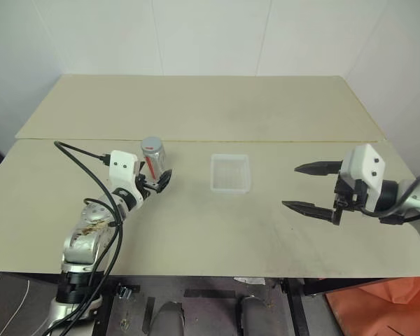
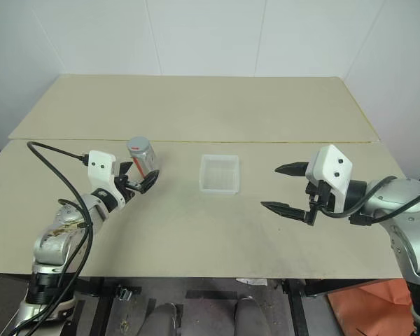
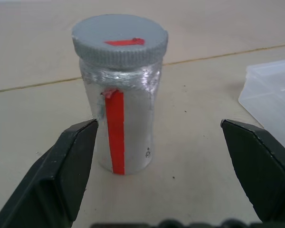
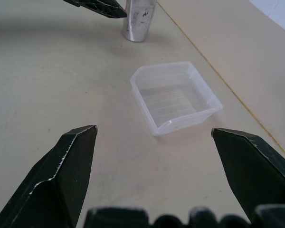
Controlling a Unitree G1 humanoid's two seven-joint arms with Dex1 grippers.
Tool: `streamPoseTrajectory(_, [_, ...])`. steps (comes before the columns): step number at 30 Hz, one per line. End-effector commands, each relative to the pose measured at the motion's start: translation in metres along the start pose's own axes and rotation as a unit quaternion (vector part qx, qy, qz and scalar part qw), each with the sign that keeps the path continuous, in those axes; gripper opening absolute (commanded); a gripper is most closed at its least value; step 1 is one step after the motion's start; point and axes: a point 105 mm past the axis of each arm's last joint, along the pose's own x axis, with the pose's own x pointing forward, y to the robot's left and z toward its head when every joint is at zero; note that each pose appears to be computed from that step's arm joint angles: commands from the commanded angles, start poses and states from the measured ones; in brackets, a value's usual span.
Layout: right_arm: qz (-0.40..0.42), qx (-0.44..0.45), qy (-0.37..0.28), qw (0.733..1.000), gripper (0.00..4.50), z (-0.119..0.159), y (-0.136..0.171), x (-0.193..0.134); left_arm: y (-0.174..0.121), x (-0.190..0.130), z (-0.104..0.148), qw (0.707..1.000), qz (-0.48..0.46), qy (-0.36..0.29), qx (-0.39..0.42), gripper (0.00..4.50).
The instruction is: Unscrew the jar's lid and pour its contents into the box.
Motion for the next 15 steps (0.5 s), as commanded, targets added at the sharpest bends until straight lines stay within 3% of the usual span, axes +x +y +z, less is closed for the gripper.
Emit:
streamPoseTrajectory(1, [-0.016,-0.033,-0.01,0.999,4.48,0.014,-0.003,-0.007,0.0,0.011,0.015,0.999,0.009,-0.033,0.011,4.5])
streamPoseTrajectory(15, [-0.03,-0.032,-0.019,0.999,4.48,0.013,-0.002,-0.003,0.002,0.044,0.016,0.999,0.015,-0.04,0.024,4.5])
